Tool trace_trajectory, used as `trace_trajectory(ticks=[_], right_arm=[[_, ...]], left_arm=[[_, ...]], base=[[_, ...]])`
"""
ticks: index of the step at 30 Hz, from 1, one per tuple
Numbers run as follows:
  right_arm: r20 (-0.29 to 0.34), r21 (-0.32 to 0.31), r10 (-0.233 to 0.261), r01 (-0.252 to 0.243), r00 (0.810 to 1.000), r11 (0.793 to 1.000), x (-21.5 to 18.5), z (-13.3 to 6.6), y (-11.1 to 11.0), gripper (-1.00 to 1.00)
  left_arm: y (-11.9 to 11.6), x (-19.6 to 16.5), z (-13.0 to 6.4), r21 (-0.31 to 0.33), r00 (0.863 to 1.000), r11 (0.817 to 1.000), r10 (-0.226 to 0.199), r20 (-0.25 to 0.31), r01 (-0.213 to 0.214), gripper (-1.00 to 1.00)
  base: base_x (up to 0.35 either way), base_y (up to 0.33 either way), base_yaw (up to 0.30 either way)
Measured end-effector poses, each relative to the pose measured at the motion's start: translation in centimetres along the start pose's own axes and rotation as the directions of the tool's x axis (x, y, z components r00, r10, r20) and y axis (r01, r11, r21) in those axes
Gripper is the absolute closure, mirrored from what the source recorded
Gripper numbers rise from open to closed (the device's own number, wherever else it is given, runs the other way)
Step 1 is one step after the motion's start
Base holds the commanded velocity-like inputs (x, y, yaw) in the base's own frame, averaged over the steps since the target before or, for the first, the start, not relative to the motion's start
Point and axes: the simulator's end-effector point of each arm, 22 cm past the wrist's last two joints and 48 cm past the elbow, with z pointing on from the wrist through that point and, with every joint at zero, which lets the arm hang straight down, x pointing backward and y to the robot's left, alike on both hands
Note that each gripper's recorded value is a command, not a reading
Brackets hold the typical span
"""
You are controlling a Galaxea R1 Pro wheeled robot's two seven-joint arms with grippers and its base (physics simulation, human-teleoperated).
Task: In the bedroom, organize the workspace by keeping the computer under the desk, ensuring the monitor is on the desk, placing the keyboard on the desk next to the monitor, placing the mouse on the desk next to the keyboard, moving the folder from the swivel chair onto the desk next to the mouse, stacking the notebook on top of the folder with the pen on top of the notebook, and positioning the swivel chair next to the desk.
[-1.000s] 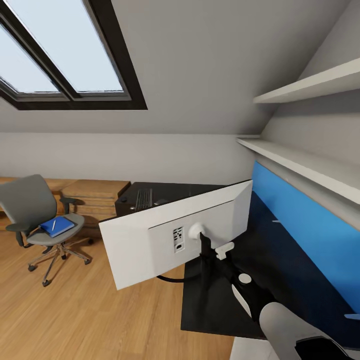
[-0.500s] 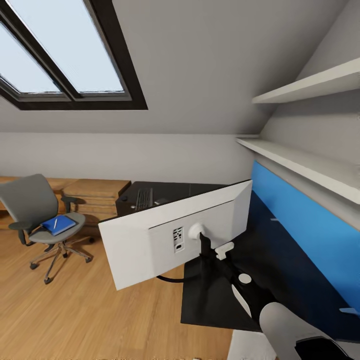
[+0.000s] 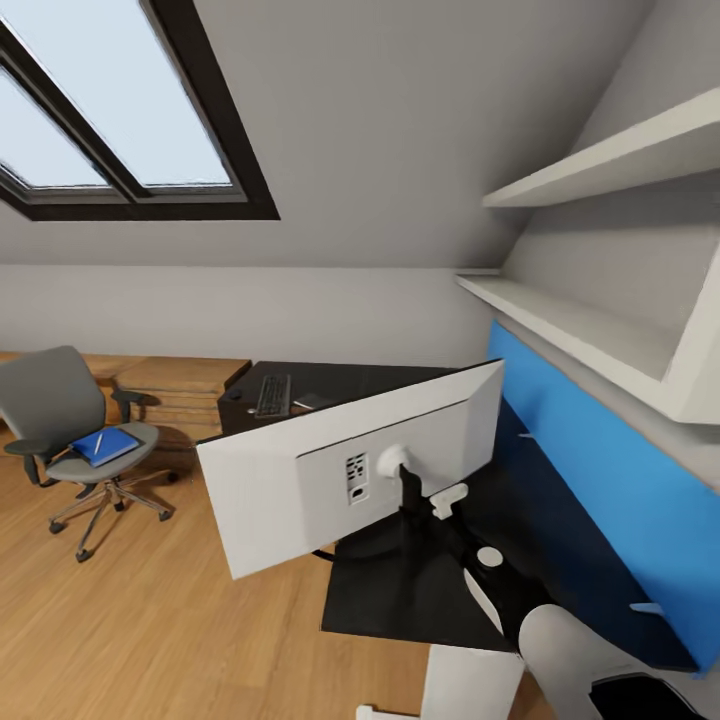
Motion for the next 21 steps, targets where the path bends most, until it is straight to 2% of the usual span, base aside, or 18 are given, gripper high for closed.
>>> trace_trajectory(ticks=[5,21], right_arm=[[0.005,0.002,0.001,-0.001,1.0,1.0,-0.1,-0.03,-0.09,1.0],[0.015,-0.003,-0.011,0.011,1.0,1.0,-0.2,-0.07,0.01,1.0]], left_arm=[[0.03,0.06,-0.01,-0.001,1.0,1.0,-0.001,-0.002,0.001,-1.0],[0.05,0.08,0.0,-0.002,1.0,1.0,-0.001,-0.003,0.001,-1.0]], base=[[-0.001,-0.216,0.0],[0.0,-0.008,0.0]])
